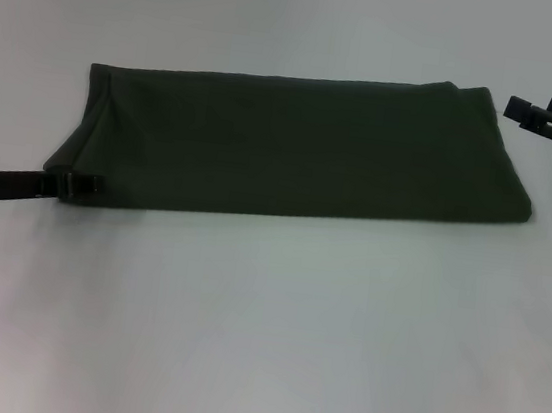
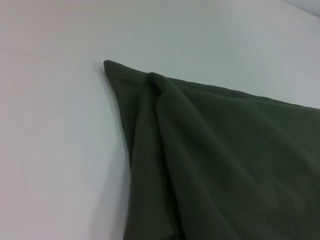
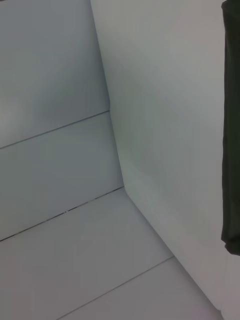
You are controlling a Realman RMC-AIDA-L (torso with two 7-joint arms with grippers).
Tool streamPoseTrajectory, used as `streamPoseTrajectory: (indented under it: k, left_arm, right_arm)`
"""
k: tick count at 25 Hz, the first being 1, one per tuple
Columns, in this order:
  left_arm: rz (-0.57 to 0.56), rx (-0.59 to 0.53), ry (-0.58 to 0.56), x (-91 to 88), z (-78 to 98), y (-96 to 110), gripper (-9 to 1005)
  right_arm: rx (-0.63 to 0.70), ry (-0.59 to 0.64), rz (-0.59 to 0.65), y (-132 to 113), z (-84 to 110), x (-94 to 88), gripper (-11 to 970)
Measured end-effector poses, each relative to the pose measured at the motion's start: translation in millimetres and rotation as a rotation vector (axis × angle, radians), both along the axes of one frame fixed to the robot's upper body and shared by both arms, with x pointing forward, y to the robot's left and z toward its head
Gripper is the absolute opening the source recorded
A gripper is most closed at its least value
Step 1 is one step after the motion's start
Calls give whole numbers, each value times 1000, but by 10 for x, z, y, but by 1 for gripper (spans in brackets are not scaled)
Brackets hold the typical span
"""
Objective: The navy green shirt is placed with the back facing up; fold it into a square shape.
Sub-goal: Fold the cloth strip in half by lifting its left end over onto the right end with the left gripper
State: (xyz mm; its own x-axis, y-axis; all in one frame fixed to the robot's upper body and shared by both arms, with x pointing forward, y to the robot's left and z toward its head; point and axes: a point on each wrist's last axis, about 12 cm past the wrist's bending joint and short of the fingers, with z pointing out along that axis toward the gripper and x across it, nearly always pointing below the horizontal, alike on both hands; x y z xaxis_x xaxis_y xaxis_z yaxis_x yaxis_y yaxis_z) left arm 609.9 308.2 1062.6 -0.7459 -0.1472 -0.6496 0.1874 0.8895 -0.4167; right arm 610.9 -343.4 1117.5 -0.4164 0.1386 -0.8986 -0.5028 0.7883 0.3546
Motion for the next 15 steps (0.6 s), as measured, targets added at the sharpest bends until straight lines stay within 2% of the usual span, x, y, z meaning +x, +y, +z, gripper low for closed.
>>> streamPoseTrajectory:
  k: [5,9,15]
  left_arm:
    - [9,14,9,8,-3,16,425]
    - [50,25,28,21,-10,65,379]
    - [49,26,28,28,6,77,310]
  right_arm:
    - [-2,0,-3,-1,2,8,944]
    - [-5,0,-4,4,4,15,944]
    - [-6,1,-4,4,1,14,945]
